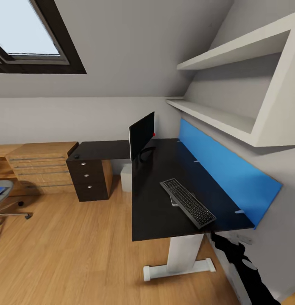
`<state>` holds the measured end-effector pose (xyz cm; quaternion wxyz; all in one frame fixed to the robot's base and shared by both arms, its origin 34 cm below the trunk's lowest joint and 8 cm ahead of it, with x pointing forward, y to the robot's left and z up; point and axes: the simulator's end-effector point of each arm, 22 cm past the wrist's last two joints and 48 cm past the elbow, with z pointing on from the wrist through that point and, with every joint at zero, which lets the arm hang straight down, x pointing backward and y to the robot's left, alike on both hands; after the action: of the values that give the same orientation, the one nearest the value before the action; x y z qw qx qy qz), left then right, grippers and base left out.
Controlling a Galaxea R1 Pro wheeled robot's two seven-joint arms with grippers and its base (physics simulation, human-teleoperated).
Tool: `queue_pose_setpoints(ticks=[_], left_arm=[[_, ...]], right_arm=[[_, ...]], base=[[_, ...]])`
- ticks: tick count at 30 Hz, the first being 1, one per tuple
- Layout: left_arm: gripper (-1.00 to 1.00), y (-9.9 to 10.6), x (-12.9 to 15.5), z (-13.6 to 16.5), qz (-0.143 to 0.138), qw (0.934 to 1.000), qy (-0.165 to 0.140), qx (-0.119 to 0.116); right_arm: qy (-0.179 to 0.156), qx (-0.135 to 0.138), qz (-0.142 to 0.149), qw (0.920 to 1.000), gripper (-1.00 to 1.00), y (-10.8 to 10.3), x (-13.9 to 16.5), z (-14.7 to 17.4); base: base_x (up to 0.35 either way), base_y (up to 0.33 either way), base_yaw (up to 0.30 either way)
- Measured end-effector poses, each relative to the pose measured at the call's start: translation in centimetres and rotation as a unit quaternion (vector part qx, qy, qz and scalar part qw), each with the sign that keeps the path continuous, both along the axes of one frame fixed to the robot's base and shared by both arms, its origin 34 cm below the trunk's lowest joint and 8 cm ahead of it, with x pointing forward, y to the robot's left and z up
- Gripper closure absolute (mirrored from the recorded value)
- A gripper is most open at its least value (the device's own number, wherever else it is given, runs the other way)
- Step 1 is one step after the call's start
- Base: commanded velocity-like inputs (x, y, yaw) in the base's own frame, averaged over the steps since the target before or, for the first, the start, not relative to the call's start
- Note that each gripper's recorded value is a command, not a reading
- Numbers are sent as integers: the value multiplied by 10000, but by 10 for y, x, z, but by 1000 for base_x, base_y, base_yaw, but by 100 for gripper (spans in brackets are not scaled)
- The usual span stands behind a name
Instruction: In the bedroom, organize the workspace by keeping the computer under the desk, ensuring the monitor is on the desk, placing the keyboard on the desk next to the monitor, placing the mouse on the desk next to the keyboard, moving the folder from the swivel chair onto the desk next to the mouse, stacking the notebook on top of the folder with the pen on top of the notebook, and positioning the swivel chair next to the desk.
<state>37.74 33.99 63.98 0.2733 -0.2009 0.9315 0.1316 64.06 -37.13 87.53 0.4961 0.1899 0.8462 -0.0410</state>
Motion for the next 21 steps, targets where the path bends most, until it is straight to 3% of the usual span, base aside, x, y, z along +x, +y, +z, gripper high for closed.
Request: queue_pose_setpoints(ticks=[8,17,20,21], left_arm=[[-100,2,0,1,16,10000,-5,17],[-100,10,-1,1,60,10000,1,73],[-100,16,-3,2,175,9998,-7,83],[-100,29,-5,3,446,9990,-31,95]], right_arm=[[38,-249,-203,9995,-100,-38,7,-20],[-131,-370,-306,9988,-100,-50,11,-17],[-90,-411,-342,9985,-100,-59,15,-18],[17,-429,-377,9984,-100,-67,19,-24]], base=[[252,0,0],[315,0,0],[319,0,0],[319,0,0]])
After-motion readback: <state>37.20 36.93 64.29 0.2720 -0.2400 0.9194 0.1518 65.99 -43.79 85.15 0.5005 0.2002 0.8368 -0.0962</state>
